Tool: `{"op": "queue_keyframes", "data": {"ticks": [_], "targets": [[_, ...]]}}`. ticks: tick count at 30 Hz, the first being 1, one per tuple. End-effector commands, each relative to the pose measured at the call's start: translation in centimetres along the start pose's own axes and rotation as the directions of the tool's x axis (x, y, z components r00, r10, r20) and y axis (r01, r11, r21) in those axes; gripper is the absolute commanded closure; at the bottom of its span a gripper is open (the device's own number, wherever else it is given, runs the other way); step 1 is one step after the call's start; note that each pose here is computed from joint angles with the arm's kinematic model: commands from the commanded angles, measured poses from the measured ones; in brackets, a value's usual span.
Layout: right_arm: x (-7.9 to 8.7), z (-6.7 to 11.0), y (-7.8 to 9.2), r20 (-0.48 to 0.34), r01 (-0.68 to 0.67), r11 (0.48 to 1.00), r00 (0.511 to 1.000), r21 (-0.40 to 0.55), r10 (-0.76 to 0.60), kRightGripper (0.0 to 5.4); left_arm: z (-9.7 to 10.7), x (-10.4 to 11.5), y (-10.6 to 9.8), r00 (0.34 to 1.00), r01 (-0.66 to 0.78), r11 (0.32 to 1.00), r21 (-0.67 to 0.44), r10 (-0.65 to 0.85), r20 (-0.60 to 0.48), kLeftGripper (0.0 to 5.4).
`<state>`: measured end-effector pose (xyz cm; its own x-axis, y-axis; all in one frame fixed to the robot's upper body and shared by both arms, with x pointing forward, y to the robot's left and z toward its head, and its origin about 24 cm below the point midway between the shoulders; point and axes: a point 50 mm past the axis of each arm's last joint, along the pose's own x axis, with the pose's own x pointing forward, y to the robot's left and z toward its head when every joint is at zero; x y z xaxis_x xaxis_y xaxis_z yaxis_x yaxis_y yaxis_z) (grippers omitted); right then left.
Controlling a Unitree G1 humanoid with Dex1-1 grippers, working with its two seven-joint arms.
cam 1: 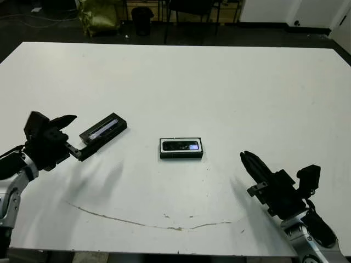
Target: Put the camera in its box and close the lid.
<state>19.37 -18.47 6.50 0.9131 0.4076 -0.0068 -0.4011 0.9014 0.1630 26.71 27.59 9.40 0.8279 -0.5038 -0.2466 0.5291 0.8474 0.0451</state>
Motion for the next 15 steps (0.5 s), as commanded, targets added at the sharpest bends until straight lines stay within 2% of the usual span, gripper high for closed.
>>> {"op": "queue_keyframes", "data": {"ticks": [1, 4, 6, 9, 15], "targets": [[-0.2, -0.5, -0.3, -0.015, 0.003, 1.000, 1.000, 0.020, -0.002, 5.40, 0.0, -0.2, 1.1, 0.999, 0.015, 0.999, -0.052, -0.017, -0.043, 0.02], [-0.1, -0.7, -0.3, -0.006, -0.004, 0.999, 1.000, 0.052, 0.004, 5.40, 0.3, 0.0, 1.6, 0.997, 0.034, 0.993, -0.111, -0.042, -0.069, 0.02], [-0.2, -0.7, -0.3, -0.012, 0.002, 1.000, 1.000, 0.025, -0.001, 5.40, 0.5, 0.1, 1.8, 0.995, 0.049, 0.989, -0.138, -0.060, -0.079, 0.02], [-0.2, -0.7, -0.4, -0.023, 0.013, 1.000, 1.000, -0.008, -0.013, 5.40, 0.6, 0.3, 2.0, 0.993, 0.057, 0.990, -0.131, -0.070, -0.093, 0.02], [-0.2, -0.8, -0.3, -0.016, 0.014, 1.000, 1.000, 0.019, -0.014, 5.40, 0.5, 0.6, 2.3, 0.990, 0.059, 0.995, -0.082, -0.069, -0.121, 0.02]]}}
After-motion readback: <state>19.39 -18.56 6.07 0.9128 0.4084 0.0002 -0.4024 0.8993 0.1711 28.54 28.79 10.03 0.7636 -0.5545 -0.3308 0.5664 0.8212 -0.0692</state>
